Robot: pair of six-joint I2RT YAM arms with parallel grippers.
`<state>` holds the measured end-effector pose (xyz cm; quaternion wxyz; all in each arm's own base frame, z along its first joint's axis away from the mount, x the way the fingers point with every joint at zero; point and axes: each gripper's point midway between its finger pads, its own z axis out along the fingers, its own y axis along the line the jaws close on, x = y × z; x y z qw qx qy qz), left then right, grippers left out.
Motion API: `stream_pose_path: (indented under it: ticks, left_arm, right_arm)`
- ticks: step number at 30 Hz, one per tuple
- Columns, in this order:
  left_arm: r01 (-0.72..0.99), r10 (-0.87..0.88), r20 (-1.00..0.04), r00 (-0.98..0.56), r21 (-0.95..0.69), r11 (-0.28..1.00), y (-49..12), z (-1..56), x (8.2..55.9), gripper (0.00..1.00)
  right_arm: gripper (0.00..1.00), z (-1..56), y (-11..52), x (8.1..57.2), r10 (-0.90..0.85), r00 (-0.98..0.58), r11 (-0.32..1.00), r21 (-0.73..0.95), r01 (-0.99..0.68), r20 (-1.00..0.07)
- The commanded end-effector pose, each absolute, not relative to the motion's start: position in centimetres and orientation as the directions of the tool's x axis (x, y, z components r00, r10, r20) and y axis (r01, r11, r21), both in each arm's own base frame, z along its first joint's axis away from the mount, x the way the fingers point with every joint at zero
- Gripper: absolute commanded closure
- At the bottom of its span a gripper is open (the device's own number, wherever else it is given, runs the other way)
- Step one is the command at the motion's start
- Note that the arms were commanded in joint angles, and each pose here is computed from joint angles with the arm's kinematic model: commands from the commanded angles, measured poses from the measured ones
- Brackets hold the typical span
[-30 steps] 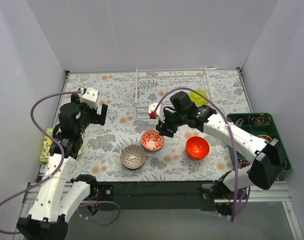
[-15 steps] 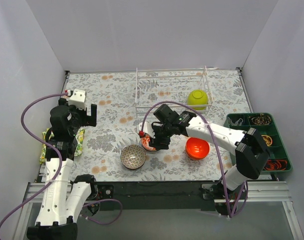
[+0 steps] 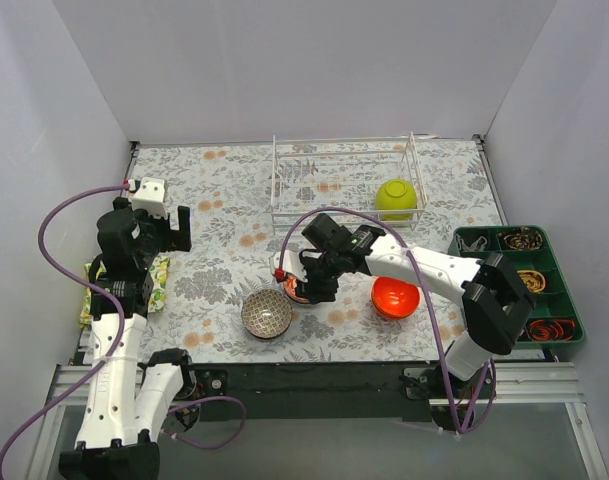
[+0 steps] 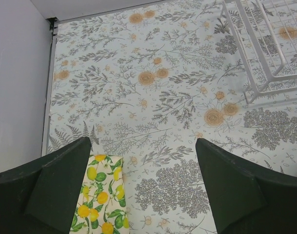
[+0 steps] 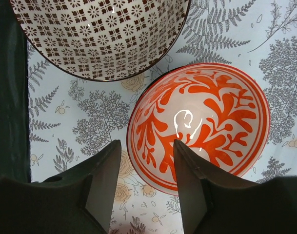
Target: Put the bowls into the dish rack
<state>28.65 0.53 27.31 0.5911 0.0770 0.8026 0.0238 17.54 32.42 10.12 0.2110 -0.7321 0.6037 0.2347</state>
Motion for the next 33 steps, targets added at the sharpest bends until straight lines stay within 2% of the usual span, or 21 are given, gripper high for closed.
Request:
stream_pose_path:
  ticks: [1, 5, 7, 10, 11, 17, 22, 27, 33]
  left_arm:
    - [0.095, 0.132, -0.955, -0.267, 0.110, 0.989, 0.4, 28.2, 28.5, 0.10]
    - [0.089, 0.121, -0.957, -0.264, 0.101, 0.991, 0.6, 28.3, 28.2, 0.10]
    - [0.088, 0.118, -0.958, -0.263, 0.098, 0.991, 0.6, 28.3, 28.1, 0.10]
    - [0.087, 0.112, -0.958, -0.264, 0.092, 0.992, 0.6, 28.2, 28.0, 0.10]
    - [0.085, 0.111, -0.958, -0.266, 0.091, 0.992, 0.7, 28.1, 28.0, 0.10]
    - [0.107, 0.102, -0.965, -0.243, 0.078, 0.991, 0.2, 28.4, 28.3, 0.10]
    - [0.157, 0.102, -0.970, -0.220, 0.068, 0.985, -0.7, 29.1, 28.7, 0.10]
    - [0.319, 0.137, -0.970, -0.202, 0.067, 0.945, -3.2, 30.1, 29.8, 0.13]
    - [0.449, 0.129, -0.982, -0.137, 0.055, 0.892, -5.3, 33.1, 33.7, 0.17]
  right_arm:
    - [0.45, 10.4, 33.7, 17.7, -0.765, 0.189, -0.206, -0.044, -0.978, -0.616]
    - [0.49, 9.8, 33.5, 17.6, -0.774, 0.183, -0.206, -0.033, -0.978, -0.606]
    - [0.54, 9.9, 33.5, 17.5, -0.771, 0.179, -0.205, -0.029, -0.978, -0.611]
    - [0.68, 10.2, 33.6, 17.4, -0.768, 0.172, -0.200, -0.025, -0.980, -0.617]
    - [0.76, 10.3, 33.5, 17.4, -0.768, 0.169, -0.197, -0.023, -0.980, -0.617]
    - [0.99, 11.3, 33.2, 17.0, -0.763, 0.171, -0.199, -0.026, -0.980, -0.623]
    - [0.99, 14.4, 33.3, 17.6, -0.750, 0.187, -0.185, -0.070, -0.980, -0.634]
    - [0.99, 18.4, 33.6, 18.7, -0.755, 0.178, -0.147, -0.103, -0.984, -0.631]
    - [0.99, 25.5, 35.4, 22.5, -0.646, 0.120, -0.017, -0.144, -0.989, -0.753]
